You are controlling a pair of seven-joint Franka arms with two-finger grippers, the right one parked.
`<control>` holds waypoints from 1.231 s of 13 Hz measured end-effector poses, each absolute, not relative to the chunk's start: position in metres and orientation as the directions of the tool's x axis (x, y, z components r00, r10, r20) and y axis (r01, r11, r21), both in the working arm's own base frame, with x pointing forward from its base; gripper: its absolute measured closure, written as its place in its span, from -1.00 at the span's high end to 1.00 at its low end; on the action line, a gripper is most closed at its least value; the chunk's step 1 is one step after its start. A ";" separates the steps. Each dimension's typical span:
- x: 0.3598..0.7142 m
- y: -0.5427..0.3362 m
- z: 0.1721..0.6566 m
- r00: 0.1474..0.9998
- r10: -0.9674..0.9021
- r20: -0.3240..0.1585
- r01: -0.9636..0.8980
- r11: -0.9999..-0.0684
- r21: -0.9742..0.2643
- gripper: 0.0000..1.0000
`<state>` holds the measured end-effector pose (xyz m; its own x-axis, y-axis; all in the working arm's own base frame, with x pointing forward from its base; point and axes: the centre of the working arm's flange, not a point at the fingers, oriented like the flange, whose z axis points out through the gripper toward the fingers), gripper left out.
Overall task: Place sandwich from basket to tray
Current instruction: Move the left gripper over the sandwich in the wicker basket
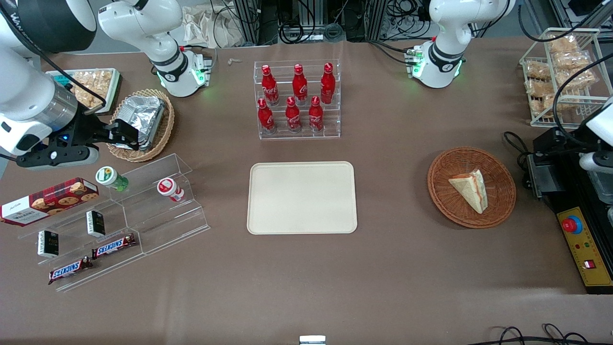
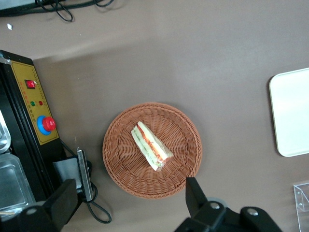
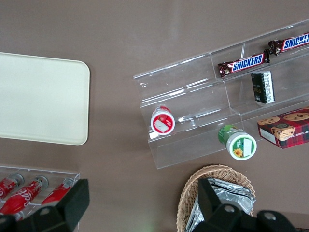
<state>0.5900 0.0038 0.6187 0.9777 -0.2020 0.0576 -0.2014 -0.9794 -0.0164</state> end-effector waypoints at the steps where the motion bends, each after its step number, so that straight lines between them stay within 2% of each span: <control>1: 0.591 0.004 0.620 0.978 -0.201 0.061 -0.200 -0.980 -0.017 1.00; 4: 0.591 0.005 0.621 0.979 -0.194 0.059 -0.194 -0.981 -0.015 1.00; 6: 0.589 0.006 0.619 0.994 -0.101 0.041 -0.101 -0.995 -0.002 1.00; 10: 0.586 0.006 0.595 0.984 0.176 -0.022 0.176 -0.984 0.002 1.00; 13: 0.584 0.007 0.576 0.971 0.232 -0.056 0.232 -0.973 -0.007 1.00; 16: 0.581 0.006 0.551 0.959 0.282 -0.020 0.282 -0.960 -0.002 1.00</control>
<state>0.5811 0.0061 0.5505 0.9593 0.2817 -0.0198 0.2817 -0.9595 -0.0022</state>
